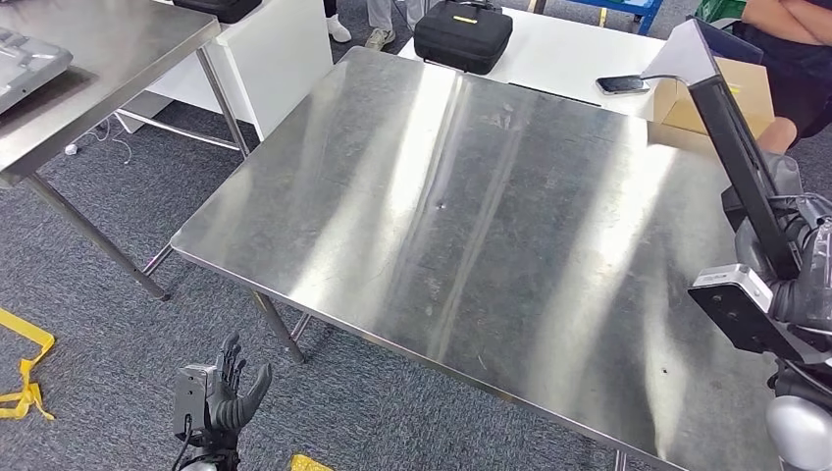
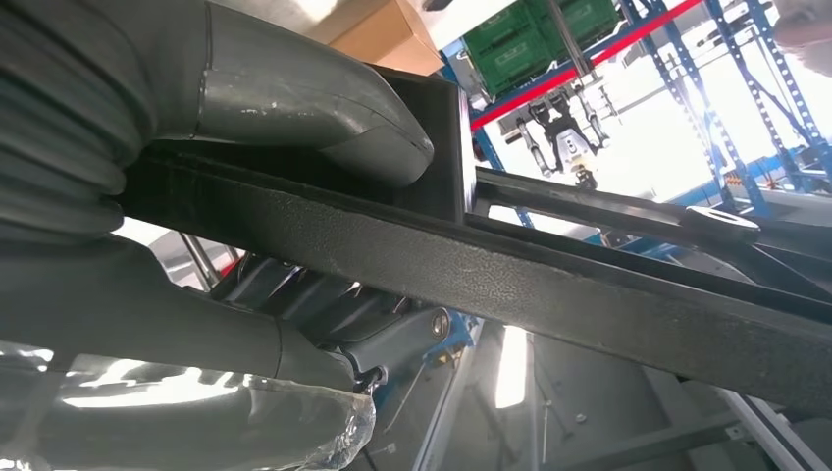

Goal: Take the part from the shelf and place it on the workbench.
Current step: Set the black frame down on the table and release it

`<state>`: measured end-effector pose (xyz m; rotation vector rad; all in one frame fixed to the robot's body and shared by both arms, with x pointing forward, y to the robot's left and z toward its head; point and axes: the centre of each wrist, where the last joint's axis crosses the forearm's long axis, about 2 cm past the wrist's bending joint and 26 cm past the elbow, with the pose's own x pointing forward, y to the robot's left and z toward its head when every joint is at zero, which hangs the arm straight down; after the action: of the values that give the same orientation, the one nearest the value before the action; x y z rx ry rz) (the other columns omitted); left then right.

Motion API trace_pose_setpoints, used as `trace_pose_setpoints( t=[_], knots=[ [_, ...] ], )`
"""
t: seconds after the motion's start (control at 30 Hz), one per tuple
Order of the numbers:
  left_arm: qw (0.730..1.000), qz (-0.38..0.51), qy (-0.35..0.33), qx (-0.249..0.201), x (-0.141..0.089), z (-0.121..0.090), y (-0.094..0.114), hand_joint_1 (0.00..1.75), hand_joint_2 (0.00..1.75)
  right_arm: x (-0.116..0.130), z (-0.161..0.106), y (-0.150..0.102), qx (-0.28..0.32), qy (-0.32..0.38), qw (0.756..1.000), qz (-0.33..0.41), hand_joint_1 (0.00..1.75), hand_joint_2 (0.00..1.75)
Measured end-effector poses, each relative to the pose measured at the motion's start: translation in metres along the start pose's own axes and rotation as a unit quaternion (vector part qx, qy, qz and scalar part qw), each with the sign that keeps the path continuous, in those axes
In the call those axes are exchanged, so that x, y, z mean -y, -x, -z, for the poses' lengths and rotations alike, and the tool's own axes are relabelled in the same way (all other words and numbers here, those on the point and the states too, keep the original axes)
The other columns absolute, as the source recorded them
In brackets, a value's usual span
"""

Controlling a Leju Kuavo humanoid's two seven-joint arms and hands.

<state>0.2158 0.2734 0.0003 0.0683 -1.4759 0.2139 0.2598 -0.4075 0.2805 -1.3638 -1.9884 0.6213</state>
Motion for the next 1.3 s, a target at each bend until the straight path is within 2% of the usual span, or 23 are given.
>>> trace_pose_setpoints(
  t=[0.5,1.3],
  knots=[
    [1.0,0.01,0.003,0.003,0.0,0.0,0.001,0.0,1.75,-0.001,-0.006,-0.002,0.001,-0.009,0.999,-0.041,1.75,1.75],
    [1.0,0.012,0.009,0.003,0.003,0.003,0.002,0.0,1.75,0.002,-0.015,-0.006,-0.001,-0.01,0.998,-0.056,1.75,1.75]
  ],
)
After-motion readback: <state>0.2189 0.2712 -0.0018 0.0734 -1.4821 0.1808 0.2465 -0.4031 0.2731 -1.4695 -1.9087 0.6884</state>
